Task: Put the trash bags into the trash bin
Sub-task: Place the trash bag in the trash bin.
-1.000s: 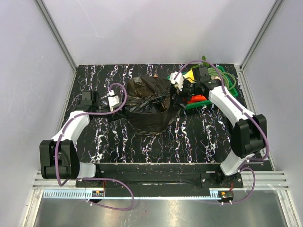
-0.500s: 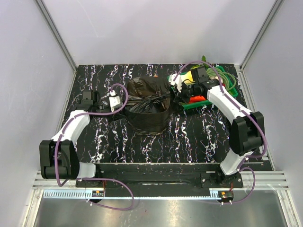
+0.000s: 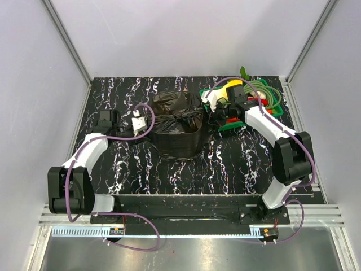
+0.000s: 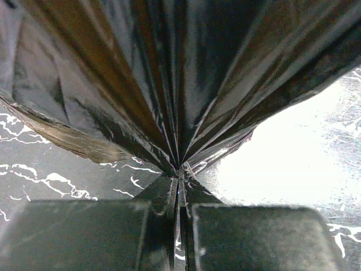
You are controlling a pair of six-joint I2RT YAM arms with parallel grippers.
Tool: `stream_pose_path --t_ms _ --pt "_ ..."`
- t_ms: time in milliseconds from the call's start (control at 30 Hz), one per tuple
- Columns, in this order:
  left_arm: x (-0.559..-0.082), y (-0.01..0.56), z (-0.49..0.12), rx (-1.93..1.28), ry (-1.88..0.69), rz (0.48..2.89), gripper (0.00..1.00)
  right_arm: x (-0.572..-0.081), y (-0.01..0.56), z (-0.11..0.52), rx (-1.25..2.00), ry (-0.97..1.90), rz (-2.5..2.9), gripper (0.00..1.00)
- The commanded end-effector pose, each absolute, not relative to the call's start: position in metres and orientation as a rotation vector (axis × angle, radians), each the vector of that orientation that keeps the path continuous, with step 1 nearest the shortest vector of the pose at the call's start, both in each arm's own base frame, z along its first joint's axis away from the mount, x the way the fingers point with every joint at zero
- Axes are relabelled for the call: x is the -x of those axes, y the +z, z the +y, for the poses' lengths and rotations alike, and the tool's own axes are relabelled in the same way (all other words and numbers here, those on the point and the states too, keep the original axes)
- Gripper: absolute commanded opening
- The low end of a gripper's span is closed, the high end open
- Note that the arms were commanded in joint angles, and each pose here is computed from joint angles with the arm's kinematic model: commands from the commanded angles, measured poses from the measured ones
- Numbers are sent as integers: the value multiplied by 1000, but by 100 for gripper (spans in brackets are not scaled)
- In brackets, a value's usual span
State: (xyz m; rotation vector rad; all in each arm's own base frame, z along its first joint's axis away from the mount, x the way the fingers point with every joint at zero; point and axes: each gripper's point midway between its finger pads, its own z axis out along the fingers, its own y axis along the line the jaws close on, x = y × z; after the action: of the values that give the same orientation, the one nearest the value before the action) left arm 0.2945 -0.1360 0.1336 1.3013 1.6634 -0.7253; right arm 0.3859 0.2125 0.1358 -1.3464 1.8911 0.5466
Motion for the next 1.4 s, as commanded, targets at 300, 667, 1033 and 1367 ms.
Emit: stream_pose_path --t_ms 300,667,1033,1367 --pt "-311 106 -115 -1325 -507 1698 0 -428 106 182 1194 276 2036 0" --pt "-313 103 -103 -1356 -397 1712 0 -410 84 170 1195 251 2108 0" --pt "-312 114 -111 -1382 -413 1618 0 -400 101 173 1136 444 2052 0" --pt "-311 103 -103 -1467 -352 1615 0 -399 92 168 1101 502 2082 0"
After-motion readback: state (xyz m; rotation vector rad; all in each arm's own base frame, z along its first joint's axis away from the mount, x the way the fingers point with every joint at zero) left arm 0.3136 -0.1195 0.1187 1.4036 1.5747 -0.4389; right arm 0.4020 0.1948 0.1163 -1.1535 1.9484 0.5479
